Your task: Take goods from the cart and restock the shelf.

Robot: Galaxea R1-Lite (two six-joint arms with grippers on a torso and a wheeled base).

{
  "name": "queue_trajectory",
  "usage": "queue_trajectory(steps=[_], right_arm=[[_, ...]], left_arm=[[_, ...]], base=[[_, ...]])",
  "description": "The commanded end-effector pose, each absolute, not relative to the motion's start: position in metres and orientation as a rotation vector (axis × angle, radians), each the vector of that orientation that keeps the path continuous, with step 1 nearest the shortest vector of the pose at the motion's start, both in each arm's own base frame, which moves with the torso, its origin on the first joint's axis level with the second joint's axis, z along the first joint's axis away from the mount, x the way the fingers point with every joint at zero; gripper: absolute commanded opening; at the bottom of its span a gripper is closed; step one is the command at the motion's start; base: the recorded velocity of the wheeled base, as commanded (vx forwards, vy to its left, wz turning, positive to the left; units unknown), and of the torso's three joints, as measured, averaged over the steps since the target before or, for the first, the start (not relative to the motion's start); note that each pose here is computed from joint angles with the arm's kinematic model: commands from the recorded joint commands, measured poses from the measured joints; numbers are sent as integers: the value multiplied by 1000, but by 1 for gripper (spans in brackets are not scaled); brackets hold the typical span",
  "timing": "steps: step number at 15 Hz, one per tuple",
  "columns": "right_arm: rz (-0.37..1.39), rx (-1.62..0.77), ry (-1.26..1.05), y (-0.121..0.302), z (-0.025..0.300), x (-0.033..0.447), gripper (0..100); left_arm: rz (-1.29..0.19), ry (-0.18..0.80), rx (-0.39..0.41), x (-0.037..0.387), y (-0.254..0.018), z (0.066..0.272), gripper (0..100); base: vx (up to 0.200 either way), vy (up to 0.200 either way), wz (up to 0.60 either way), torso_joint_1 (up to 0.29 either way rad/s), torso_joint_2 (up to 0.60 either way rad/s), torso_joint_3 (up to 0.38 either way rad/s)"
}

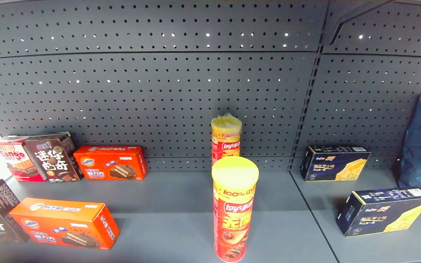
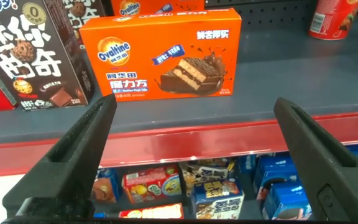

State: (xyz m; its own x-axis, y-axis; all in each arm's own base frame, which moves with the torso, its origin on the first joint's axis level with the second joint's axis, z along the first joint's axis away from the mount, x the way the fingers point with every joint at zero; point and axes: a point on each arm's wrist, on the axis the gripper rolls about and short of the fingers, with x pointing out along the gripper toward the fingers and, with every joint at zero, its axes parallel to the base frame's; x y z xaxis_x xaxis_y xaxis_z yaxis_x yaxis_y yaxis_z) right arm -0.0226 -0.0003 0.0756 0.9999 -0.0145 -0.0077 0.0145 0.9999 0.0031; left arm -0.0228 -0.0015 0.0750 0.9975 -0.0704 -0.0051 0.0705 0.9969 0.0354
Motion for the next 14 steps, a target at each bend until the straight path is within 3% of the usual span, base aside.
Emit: queue_trajectory(steps=[1, 14], right_arm=[[-14, 3, 9, 0, 76, -22, 100], [-14, 1, 9, 0, 76, -22, 100]], left_arm=[[-71, 3, 37, -23, -2, 75, 100], [-71, 3, 37, -23, -2, 75, 100]], base=[[0, 0, 0, 0, 0, 0], [0, 0, 0, 0, 0, 0]])
